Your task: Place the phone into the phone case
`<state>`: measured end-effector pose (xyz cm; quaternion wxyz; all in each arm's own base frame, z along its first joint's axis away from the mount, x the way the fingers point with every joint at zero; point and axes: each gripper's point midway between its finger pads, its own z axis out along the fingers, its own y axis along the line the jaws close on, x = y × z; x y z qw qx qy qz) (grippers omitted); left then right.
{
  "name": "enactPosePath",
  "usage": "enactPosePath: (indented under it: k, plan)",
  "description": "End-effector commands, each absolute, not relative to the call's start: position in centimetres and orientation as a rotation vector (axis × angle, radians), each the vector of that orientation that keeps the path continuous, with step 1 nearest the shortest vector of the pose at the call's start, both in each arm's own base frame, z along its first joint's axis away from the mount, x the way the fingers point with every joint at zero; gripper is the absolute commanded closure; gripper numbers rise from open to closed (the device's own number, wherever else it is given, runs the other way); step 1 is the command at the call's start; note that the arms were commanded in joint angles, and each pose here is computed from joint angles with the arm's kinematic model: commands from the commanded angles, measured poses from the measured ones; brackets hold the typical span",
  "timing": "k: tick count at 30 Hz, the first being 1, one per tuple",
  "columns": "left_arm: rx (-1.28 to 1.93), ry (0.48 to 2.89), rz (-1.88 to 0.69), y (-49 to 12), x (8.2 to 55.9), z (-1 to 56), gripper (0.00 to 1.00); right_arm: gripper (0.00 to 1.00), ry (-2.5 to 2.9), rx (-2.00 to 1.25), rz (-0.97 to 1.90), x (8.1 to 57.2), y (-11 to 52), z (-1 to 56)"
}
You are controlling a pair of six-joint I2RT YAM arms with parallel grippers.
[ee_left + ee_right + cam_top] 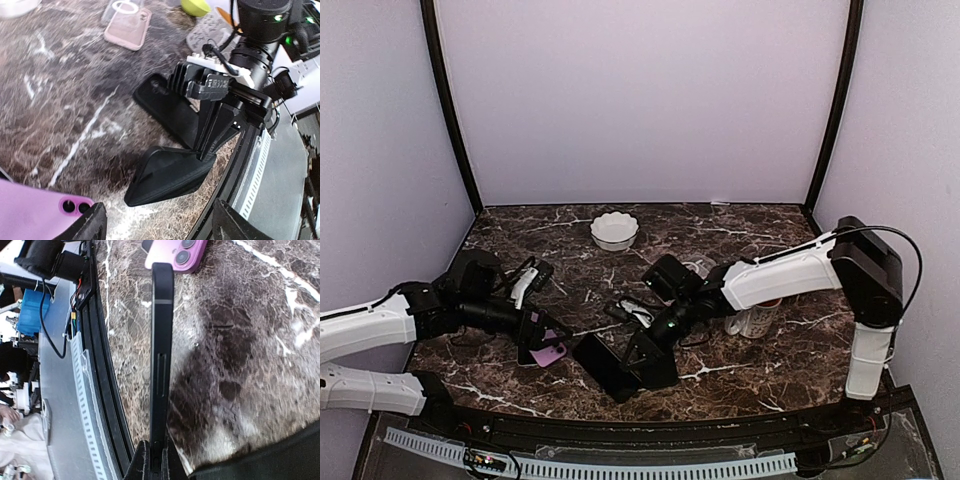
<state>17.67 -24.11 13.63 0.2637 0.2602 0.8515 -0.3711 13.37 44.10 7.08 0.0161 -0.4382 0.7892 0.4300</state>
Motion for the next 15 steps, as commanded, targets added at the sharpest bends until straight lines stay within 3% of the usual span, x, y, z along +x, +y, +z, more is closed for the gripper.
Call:
enactPosePath:
  k: [1, 15]
  plan:
    - [0.973, 2.084, -1.081, -26.4, 16.3, 15.7, 0.26, 1.00, 2.157, -1.419, 1.338, 14.2, 44.8, 10.5]
    - [1.305, 1.966, -0.987, -29.7, 17.2, 12.9, 0.25, 1.00, 1.986, -1.446, 1.324, 13.5, 43.8, 12.0]
